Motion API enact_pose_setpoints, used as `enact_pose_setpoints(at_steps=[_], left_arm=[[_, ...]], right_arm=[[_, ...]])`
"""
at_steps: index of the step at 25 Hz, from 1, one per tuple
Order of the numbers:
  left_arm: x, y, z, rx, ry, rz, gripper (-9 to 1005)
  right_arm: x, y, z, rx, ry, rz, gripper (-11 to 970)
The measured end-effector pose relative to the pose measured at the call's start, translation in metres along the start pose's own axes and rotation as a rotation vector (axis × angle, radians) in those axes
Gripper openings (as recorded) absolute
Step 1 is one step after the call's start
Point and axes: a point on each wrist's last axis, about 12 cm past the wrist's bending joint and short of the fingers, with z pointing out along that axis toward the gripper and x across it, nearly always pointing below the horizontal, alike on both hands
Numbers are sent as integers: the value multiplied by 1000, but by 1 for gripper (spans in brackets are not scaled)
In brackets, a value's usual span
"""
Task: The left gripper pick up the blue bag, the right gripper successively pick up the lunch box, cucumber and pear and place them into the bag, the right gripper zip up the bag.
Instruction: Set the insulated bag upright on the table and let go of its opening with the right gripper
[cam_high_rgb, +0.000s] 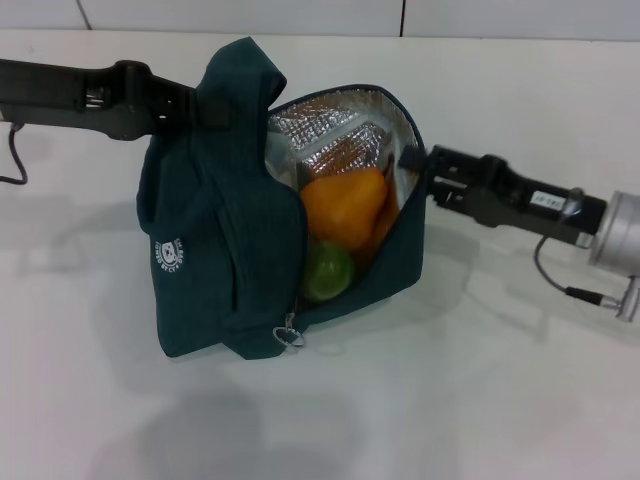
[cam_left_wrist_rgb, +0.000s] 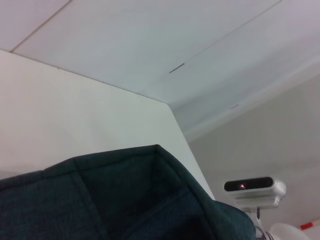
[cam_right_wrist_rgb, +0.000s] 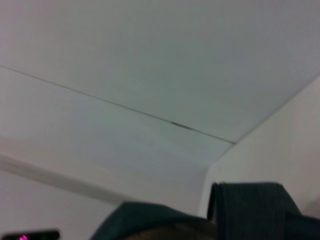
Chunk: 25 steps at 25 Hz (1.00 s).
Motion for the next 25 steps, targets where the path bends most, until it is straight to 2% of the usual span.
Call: enact_pose_setpoints(at_steps=[6, 14, 25], left_arm=[[0, 0, 0, 0, 0, 2, 44], [0, 0, 0, -1, 0, 3, 44], [0, -6, -1, 29, 49, 2, 44]], right_arm=[[4, 0, 7, 22, 51, -18, 566], [4, 8, 2, -58, 28, -147, 493], [-14, 25, -18, -194, -83, -237, 79]])
